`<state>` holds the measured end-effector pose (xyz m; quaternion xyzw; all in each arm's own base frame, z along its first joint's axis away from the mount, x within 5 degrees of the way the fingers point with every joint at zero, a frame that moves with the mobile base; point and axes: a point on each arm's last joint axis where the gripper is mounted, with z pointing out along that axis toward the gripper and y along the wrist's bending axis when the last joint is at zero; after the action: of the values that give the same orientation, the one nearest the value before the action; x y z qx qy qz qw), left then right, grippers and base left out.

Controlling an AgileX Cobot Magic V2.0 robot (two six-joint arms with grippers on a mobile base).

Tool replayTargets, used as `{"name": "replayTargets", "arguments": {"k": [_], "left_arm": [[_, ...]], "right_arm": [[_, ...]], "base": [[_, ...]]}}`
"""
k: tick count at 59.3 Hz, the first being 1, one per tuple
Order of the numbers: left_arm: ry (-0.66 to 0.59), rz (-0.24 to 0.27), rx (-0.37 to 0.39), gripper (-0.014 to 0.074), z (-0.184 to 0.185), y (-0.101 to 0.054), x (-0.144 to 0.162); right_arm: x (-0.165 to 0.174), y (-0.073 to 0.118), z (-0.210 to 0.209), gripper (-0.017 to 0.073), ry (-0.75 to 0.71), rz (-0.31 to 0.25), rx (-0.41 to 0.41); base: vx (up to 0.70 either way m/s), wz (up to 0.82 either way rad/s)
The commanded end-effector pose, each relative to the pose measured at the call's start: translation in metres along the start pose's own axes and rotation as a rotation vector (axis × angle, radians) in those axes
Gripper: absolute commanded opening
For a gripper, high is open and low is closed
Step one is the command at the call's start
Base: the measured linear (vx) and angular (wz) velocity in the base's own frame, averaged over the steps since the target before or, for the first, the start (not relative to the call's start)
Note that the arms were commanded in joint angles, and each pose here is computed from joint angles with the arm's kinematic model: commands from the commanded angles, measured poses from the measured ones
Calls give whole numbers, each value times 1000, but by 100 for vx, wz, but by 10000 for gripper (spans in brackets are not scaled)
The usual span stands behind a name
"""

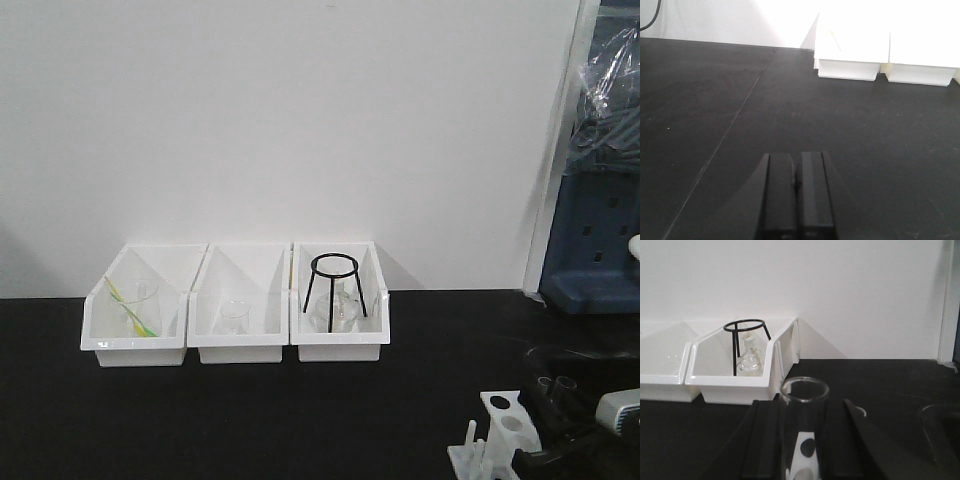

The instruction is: Flip and reinsert test tube from rack

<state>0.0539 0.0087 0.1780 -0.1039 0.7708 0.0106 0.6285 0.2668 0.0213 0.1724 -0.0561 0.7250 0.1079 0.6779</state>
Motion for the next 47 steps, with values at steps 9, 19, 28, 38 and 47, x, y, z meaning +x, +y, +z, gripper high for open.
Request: {"name": "replayTargets", "arguments": {"k": [9, 19, 28, 38, 47], "left_arm": [[-85, -4, 13, -6, 0, -1, -7], [-85, -4, 13, -6, 0, -1, -7], [-85, -4, 13, -6, 0, -1, -7], [-85, -4, 13, -6, 0, -1, -7], [-85, -4, 13, -6, 0, -1, -7]], "right_arm": [[-23, 4, 3, -4, -223, -53, -50], [-17, 3, 5, -2, -202, -50, -49], [-13, 2, 6, 19, -188, -47, -48], [-13, 3, 6, 115, -188, -48, -52], [-13, 3, 6, 276, -188, -48, -53]], "base": [[0, 0], [0, 0], [0, 0], [0, 0], [0, 0]]}}
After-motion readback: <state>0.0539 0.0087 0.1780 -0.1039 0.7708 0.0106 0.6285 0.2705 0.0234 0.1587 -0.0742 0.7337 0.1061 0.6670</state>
